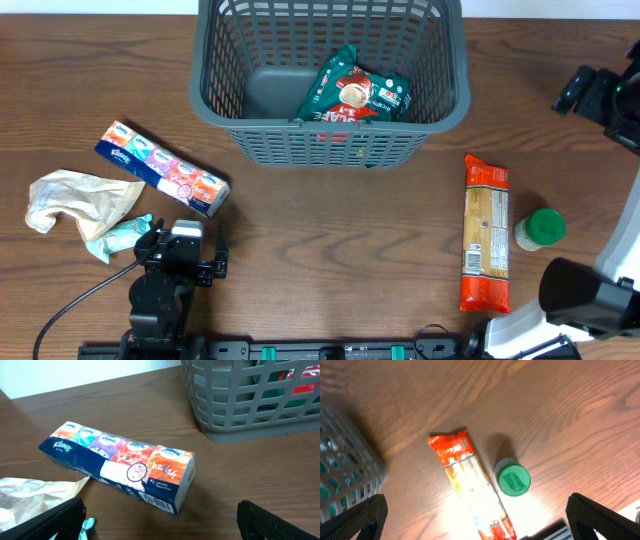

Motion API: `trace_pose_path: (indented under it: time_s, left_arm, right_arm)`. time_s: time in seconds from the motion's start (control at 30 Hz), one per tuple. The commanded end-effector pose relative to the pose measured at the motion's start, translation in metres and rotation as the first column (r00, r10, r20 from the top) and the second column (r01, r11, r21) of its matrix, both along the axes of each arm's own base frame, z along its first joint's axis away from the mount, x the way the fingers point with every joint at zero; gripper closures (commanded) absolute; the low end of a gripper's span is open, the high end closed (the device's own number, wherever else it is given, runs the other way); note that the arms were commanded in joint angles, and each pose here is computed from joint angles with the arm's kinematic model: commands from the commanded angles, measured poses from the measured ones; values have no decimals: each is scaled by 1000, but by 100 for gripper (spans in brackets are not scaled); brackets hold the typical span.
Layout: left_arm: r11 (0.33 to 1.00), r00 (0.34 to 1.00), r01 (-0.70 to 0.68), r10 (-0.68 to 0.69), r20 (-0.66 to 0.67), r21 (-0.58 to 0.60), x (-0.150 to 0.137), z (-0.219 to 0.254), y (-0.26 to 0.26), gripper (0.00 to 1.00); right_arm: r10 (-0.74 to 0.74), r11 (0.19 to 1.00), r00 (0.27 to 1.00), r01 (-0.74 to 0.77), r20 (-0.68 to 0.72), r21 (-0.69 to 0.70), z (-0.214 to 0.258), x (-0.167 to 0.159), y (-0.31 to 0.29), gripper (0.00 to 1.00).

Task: Pack container
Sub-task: 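Return the right gripper and grasp the orange spaghetti pack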

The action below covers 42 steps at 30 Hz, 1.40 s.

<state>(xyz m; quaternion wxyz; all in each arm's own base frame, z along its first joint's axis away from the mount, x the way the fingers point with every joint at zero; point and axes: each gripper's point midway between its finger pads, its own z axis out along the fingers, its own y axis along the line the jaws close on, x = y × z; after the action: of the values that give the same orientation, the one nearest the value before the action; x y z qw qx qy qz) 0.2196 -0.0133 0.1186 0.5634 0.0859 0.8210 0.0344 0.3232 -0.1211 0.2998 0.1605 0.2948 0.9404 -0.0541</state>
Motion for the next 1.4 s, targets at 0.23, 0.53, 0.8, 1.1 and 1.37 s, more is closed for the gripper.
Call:
trace_pose_path:
  time_s: [0.23, 0.53, 0.8, 1.1, 1.37]
  left_arm:
    - [1000, 1000, -3, 3, -14, -2, 0, -8, 0, 1]
    - [1000, 1000, -3, 3, -14, -2, 0, -8, 0, 1]
    - [1000, 1000, -3, 3, -14, -2, 0, -8, 0, 2]
    - [1000, 1000, -2, 2, -15, -3, 0, -8, 0, 2]
    - [1000, 1000, -2, 2, -15, -3, 0, -8, 0, 2]
  right_arm:
    - [65, 998, 995, -62, 81, -30, 22, -50, 33, 1]
    - [68, 998, 997, -67, -40, 13, -79, -68, 38, 1]
    - [88, 995, 989, -83, -119, 48, -193, -72, 44, 1]
    - [135, 990, 985, -130, -106, 44, -234, -72, 57, 1]
    - [141, 990, 984, -137, -109, 44, -247, -76, 60, 1]
